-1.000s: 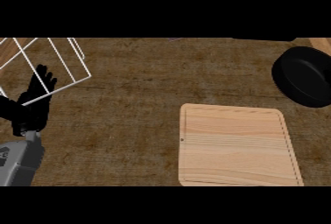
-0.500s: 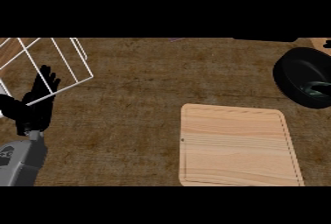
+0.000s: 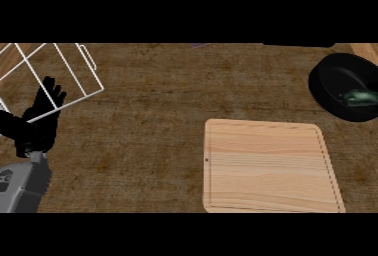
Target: Pick the eggplant from the cutting board and place it in the pot
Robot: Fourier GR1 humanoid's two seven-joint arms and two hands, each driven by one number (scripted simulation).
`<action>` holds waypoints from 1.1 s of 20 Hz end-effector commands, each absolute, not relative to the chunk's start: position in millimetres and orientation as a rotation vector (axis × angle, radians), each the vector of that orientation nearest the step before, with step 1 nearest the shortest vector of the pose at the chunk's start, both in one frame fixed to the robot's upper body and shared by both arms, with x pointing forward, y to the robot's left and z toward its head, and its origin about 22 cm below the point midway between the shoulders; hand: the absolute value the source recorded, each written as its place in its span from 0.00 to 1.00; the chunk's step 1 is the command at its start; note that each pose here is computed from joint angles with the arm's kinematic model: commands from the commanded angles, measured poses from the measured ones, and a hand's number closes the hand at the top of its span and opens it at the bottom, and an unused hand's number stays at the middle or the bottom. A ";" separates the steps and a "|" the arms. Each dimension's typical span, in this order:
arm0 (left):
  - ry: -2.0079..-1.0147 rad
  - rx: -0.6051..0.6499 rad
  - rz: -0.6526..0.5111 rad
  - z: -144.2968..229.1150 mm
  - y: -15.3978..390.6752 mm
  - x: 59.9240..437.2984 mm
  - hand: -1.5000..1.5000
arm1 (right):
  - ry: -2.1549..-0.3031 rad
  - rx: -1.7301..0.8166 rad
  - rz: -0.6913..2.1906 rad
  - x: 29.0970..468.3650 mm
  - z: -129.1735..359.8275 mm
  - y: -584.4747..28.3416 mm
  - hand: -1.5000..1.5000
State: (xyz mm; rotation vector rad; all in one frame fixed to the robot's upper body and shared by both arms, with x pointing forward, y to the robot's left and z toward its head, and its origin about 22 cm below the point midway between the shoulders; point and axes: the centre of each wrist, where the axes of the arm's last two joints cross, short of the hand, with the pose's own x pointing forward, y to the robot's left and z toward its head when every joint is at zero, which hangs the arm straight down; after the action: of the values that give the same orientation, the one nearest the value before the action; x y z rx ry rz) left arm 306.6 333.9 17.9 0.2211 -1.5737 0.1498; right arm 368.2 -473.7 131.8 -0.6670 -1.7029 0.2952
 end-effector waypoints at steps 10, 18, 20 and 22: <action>-1.783 0.069 0.039 57.5 287.1 328.7 0.50 | -1.808 -0.559 -0.079 324.1 146.6 -537.9 0.00; -1.788 0.072 0.043 61.6 284.1 329.5 0.50 | -1.825 -0.597 -0.100 284.3 153.4 -574.1 0.00; -1.792 0.081 0.052 57.0 289.6 327.8 0.50 | -1.847 -0.594 -0.117 273.2 156.2 -582.9 0.00; -1.787 0.102 0.057 64.1 295.5 333.5 0.50 | -1.845 -0.579 -0.107 265.2 156.1 -588.5 0.00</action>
State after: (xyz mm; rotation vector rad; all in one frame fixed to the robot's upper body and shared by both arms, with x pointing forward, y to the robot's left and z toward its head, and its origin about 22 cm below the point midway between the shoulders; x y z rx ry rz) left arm 304.6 336.9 16.0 0.2170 -1.5965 0.1545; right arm 282.6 -575.6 154.5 -0.5831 -1.8377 -0.1054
